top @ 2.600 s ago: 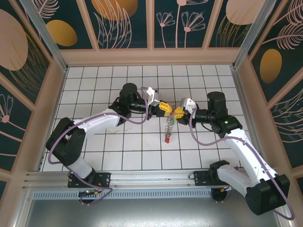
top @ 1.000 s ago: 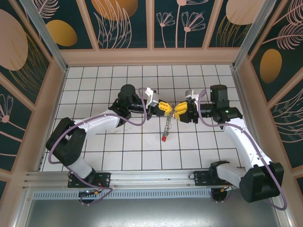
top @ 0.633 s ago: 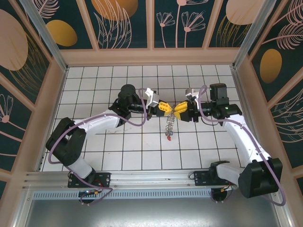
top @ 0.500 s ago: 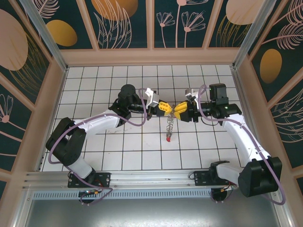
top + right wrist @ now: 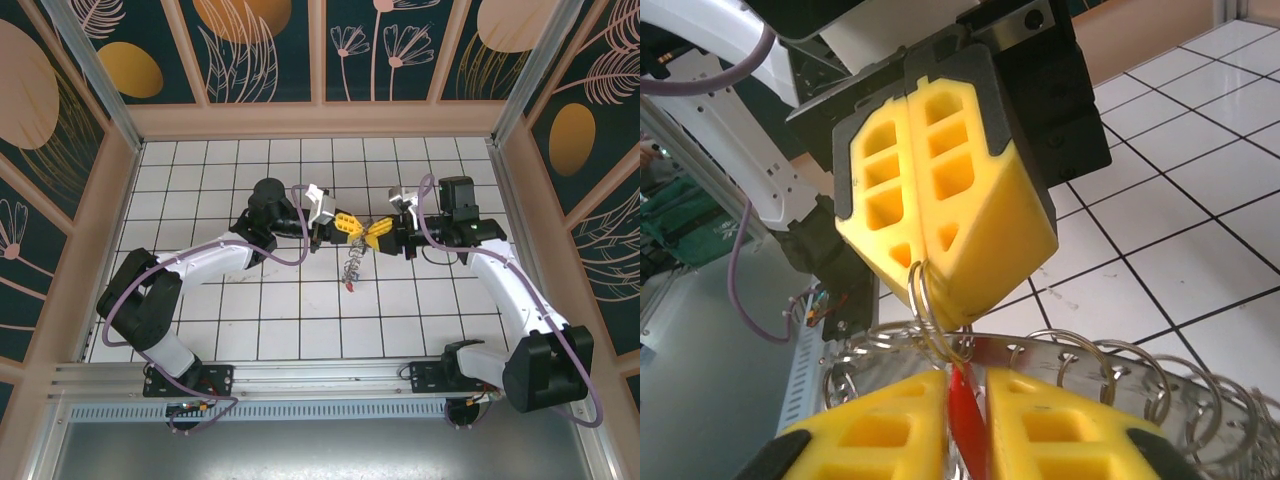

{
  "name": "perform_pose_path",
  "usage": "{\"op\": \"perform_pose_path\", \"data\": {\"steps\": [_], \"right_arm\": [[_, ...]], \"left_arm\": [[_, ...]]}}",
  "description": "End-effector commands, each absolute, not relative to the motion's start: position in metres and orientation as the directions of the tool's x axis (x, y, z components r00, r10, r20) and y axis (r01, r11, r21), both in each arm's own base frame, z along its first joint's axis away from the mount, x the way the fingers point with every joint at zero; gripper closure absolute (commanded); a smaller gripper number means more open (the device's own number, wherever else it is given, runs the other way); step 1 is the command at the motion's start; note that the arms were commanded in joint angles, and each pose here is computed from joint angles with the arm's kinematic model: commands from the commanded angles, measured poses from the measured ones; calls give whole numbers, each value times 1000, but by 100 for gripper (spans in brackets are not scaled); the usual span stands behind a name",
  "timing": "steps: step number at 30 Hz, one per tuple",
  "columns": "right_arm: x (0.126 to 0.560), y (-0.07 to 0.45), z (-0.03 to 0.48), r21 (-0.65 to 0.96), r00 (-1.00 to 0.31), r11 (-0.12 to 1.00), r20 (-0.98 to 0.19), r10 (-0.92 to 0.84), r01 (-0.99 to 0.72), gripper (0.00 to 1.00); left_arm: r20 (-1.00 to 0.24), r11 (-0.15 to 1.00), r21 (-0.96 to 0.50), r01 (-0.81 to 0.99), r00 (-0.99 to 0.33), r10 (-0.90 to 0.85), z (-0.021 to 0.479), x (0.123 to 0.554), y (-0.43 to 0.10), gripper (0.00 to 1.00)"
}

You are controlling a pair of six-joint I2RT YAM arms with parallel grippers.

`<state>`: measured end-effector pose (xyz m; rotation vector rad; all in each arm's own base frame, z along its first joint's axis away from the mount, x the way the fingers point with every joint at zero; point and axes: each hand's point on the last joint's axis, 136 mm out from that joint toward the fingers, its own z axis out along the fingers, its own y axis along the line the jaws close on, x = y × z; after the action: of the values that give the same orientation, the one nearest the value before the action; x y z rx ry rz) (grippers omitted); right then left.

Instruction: Put the keys on the keyring

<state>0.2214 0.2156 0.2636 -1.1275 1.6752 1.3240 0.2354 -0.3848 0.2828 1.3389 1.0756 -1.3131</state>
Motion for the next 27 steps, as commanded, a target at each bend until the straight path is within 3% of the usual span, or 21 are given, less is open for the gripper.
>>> {"op": "perform_pose_path", "data": {"steps": [1,4,12,17,27], "right_arm": [[223,220,254,362,-376,106,-900,-220,-926,91],[227,221,244,354,-381,148,-890,-252,-923,100],[228,227,226,405,-432,151,-859,-276,-902,100],[229,232,236,364,-386,131,-883,-268,-922,92],[233,205,253,56,-149,258,-923,-355,-965,72]], "left_arm": [[-985,-185,149,971,129,-117,316,228,-385,100],[-983,-176,150,973,128,-130,318,229,-385,100],[-977,-189,122,974,85,-194,327,225,-386,100],[-976,-192,100,976,59,-208,325,224,-389,100],[-978,-174,87,981,50,-202,317,224,-387,100]]}}
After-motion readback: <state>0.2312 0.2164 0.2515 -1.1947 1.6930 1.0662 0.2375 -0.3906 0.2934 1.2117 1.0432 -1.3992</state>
